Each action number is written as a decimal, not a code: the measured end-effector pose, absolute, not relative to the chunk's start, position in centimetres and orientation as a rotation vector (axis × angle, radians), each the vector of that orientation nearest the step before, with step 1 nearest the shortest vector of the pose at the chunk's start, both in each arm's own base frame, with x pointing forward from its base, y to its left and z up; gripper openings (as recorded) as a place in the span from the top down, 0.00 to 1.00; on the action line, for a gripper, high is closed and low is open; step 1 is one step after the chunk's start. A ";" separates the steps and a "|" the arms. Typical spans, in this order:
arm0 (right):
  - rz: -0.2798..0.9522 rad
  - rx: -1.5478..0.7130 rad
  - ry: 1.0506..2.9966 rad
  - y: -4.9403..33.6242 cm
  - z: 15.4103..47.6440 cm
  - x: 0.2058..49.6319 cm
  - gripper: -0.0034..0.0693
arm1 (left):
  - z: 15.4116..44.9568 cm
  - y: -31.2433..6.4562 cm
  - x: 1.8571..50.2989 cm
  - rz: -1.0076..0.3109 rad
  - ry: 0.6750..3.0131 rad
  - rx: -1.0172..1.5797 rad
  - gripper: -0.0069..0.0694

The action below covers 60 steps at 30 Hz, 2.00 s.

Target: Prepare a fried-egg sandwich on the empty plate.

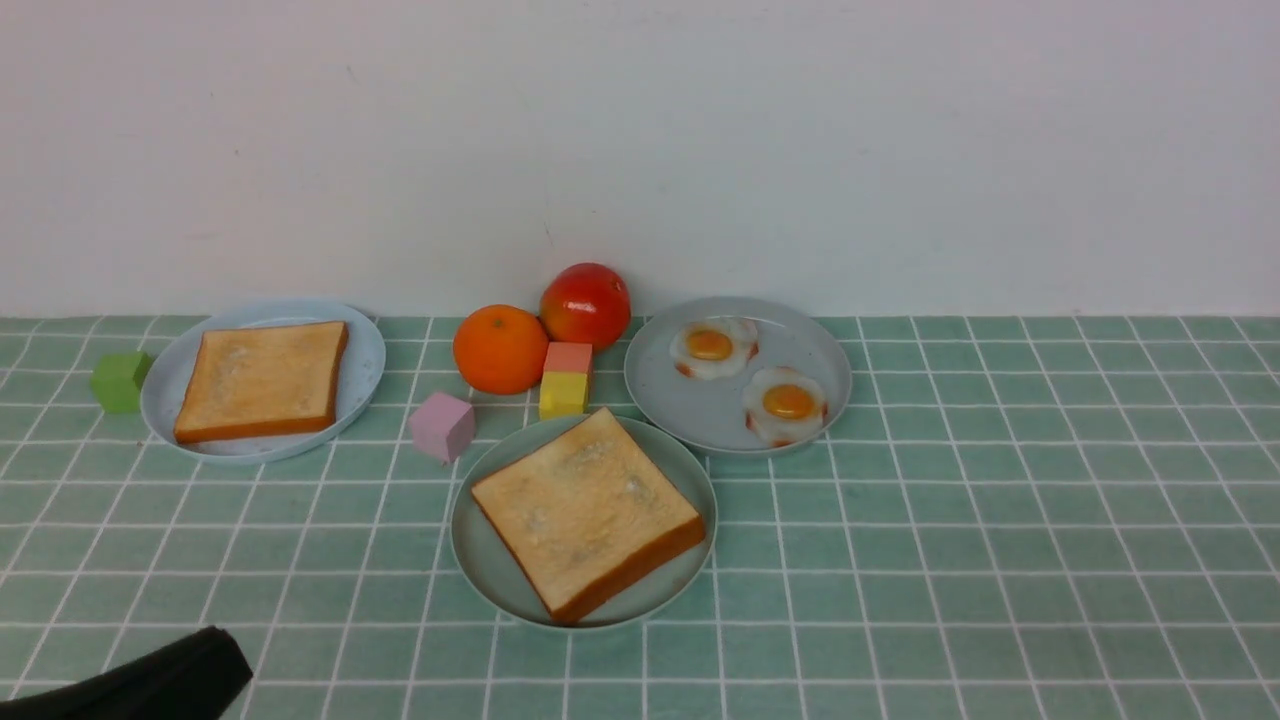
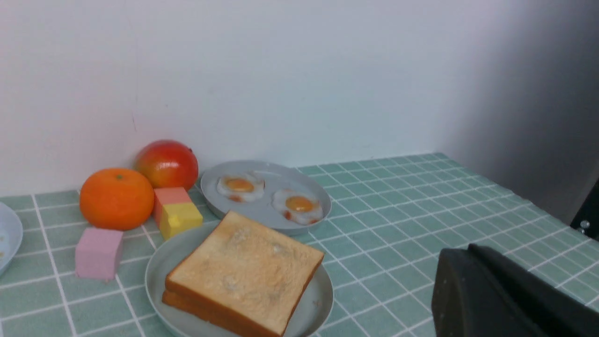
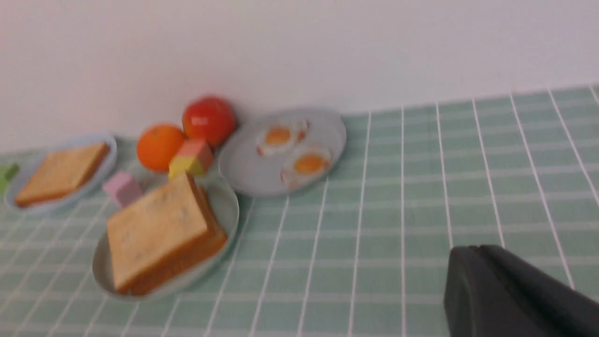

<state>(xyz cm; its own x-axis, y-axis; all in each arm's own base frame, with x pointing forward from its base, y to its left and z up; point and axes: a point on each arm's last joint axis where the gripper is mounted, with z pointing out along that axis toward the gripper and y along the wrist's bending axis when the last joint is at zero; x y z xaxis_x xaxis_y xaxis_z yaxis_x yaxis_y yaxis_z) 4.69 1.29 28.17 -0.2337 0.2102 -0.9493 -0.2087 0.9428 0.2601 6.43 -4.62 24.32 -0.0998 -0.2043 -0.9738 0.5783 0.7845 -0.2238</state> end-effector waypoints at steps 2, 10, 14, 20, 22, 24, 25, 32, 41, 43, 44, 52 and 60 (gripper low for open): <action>0.378 0.021 1.734 1.3 27.7 5.0 0.95 | 24.2 -4.6 6.4 -0.674 1.546 0.315 0.93; 0.372 0.030 1.763 1.5 23.9 6.0 0.94 | 24.1 -4.7 6.4 -0.674 1.564 0.319 0.93; 0.360 0.035 1.815 1.5 22.2 6.2 0.93 | 24.1 -4.7 6.4 -0.675 1.564 0.318 0.93; 0.219 0.016 1.825 0.9 20.4 5.9 0.96 | 24.1 -4.7 6.4 -0.675 1.564 0.318 0.93; 0.155 0.036 1.798 0.4 19.6 5.7 0.97 | 24.1 -4.7 6.4 -0.675 1.565 0.319 0.93; 0.110 0.059 1.788 0.2 18.6 5.5 0.97 | 24.1 -4.7 6.4 -0.676 1.567 0.318 0.93; 0.090 0.078 1.802 0.0 18.0 5.5 0.97 | 24.0 -4.7 6.4 -0.676 1.568 0.318 0.93; 0.034 0.064 1.861 -0.2 17.4 5.3 0.97 | 24.0 -4.7 6.4 -0.677 1.568 0.318 0.92; 0.030 0.044 1.862 -0.1 17.4 5.3 0.97 | 24.0 -4.7 6.4 -0.677 1.569 0.317 0.92; 0.032 0.045 1.862 -0.1 17.4 5.3 0.97 | 24.0 -4.7 6.4 -0.677 1.569 0.317 0.92; 0.032 0.045 1.862 -0.1 17.4 5.3 0.97 | 24.0 -4.7 6.4 -0.677 1.569 0.317 0.92; 0.033 0.045 1.862 -0.1 17.4 5.3 0.97 | 24.0 -4.7 6.4 -0.677 1.569 0.317 0.91; 0.034 0.046 1.861 -0.1 17.4 5.3 0.97 | 24.0 -4.7 6.4 -0.677 1.569 0.317 0.91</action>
